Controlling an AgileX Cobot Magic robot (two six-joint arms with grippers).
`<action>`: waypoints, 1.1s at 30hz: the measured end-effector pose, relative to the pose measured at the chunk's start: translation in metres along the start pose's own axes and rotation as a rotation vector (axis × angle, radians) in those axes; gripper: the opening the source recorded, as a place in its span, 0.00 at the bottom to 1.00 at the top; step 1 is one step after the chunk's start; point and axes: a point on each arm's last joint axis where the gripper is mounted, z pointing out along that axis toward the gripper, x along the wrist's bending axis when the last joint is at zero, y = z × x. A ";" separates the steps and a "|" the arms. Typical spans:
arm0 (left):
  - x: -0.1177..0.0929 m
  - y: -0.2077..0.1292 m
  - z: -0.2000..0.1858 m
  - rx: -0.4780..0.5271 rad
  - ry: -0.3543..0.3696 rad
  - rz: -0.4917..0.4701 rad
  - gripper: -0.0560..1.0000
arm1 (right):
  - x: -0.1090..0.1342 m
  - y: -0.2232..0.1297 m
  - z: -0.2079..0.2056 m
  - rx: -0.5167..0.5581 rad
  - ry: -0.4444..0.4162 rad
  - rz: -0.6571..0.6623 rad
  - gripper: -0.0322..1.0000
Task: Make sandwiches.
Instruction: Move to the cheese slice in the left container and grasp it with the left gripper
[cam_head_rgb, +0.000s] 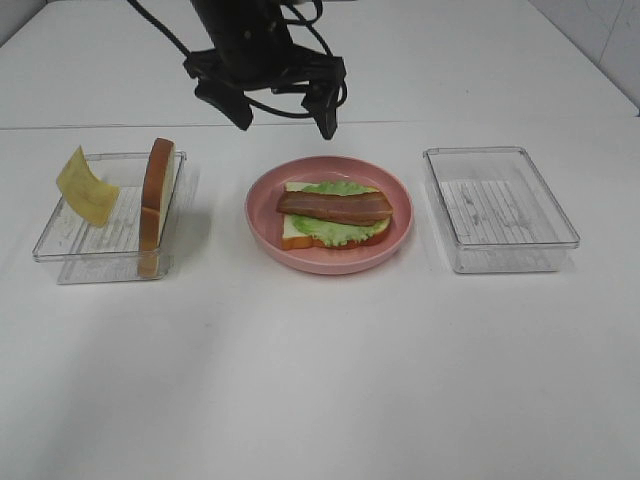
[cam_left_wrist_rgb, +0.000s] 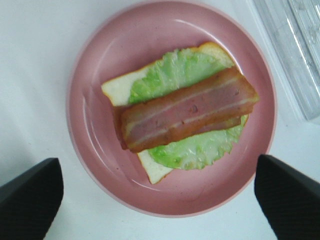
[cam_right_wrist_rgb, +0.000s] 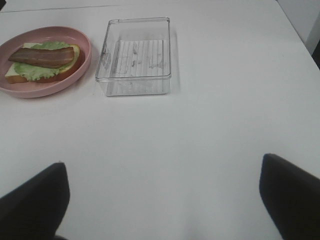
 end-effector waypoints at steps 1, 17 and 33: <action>0.000 0.005 -0.012 -0.035 0.024 0.014 0.98 | 0.000 0.000 0.000 0.000 0.000 0.000 0.96; 0.117 -0.016 -0.083 -0.048 0.231 -0.167 0.98 | 0.000 0.000 0.000 0.000 0.000 0.000 0.96; 0.202 -0.043 -0.040 0.102 0.295 -0.297 0.98 | 0.000 0.000 0.000 0.000 0.000 0.000 0.96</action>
